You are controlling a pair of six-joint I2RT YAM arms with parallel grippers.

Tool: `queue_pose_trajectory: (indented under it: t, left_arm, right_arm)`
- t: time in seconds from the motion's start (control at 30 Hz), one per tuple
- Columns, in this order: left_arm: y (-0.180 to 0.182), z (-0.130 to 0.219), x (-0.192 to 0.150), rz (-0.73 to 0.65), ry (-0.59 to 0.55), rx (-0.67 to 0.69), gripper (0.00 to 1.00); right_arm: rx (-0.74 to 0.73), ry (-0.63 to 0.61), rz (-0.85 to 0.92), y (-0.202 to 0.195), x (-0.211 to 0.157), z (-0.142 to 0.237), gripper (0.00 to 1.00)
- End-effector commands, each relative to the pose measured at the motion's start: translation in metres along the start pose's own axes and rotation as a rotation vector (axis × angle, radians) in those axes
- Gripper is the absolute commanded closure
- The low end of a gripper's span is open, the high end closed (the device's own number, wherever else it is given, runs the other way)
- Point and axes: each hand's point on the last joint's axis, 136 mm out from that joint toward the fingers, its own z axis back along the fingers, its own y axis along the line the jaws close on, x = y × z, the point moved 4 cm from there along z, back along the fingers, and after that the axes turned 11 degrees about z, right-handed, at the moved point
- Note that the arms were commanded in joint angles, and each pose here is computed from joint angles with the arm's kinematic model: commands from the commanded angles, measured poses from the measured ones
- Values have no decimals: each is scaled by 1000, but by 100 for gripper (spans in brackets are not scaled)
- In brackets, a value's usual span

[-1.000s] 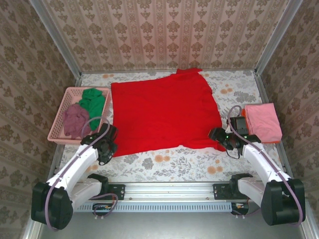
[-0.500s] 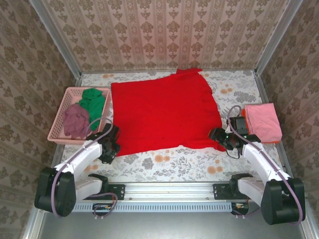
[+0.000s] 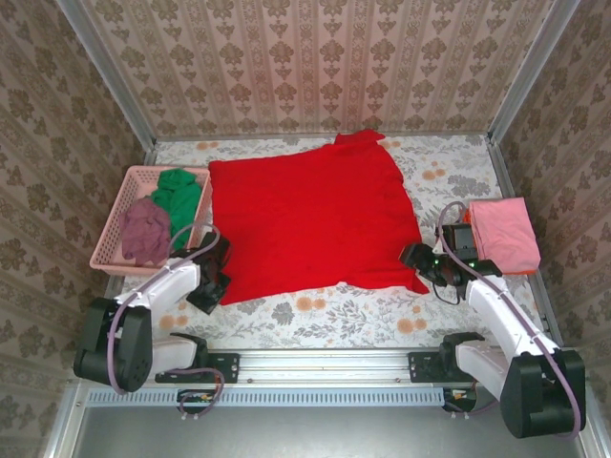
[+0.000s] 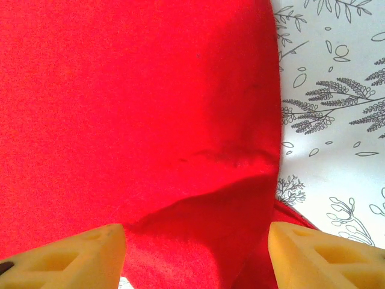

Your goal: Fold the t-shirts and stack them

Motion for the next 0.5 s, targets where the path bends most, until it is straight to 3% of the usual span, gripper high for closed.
queue_pose_trajectory:
  t: [0.0, 0.2, 0.47]
  left_arm:
    - [2, -18, -5, 7, 29, -12, 100]
    - [-2, -11, -3, 13, 18, -49, 100]
    - [-4, -7, -2, 4, 15, -54, 100]
  right_arm:
    - [-28, 18, 33, -4, -6, 6, 35]
    - [-40, 79, 192, 5, -22, 13, 33]
    - [-71, 45, 288, 8, -56, 15, 33]
